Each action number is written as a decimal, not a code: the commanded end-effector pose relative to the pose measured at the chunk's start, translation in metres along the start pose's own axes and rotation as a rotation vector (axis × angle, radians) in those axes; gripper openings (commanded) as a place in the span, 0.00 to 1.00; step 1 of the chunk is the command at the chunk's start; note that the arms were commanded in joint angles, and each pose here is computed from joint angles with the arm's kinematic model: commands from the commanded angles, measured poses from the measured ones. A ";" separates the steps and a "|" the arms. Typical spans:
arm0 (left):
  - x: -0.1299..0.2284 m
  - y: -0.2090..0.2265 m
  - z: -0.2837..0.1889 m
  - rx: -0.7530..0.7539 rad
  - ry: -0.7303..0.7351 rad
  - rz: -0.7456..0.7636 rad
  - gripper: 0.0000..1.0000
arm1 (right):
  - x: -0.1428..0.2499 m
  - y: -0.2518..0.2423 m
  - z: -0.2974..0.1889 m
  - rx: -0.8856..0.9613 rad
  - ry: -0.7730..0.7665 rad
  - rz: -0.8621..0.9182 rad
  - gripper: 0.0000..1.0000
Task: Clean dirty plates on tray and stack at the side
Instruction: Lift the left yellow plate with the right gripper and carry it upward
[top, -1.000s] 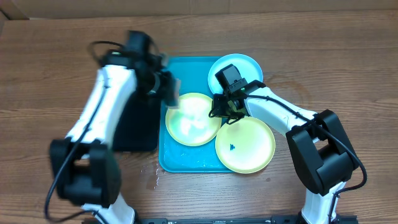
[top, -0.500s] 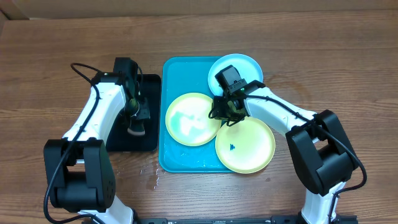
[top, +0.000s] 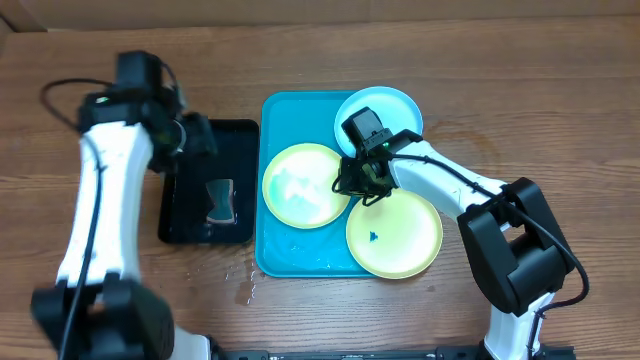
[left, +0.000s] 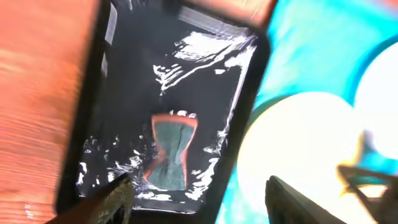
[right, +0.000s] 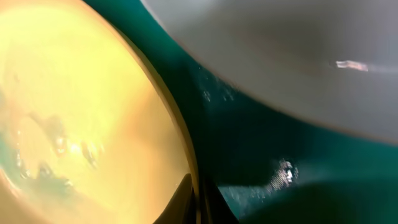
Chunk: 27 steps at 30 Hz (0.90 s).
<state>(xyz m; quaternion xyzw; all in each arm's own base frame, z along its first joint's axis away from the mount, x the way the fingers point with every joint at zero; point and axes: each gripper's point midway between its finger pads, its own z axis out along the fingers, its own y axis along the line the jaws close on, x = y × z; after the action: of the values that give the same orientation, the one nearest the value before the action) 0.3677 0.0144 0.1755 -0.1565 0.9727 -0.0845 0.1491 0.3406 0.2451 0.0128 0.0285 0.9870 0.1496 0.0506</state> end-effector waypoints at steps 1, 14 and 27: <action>-0.009 -0.015 -0.069 0.090 -0.180 0.024 1.00 | -0.027 0.019 -0.043 -0.052 -0.090 0.003 0.04; 0.023 0.013 -0.115 -0.062 -0.236 0.011 1.00 | -0.059 0.068 -0.122 -0.136 -0.231 -0.002 0.04; 0.035 0.020 -0.112 -0.099 -0.183 0.003 1.00 | -0.051 0.148 -0.100 0.037 -0.607 -0.186 0.04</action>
<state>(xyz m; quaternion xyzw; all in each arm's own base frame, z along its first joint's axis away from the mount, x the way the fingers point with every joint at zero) 0.2958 0.0321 0.2634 -0.1719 0.9589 -0.0307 0.2236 0.3749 0.3570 0.1642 -0.0302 0.9363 0.1854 0.2967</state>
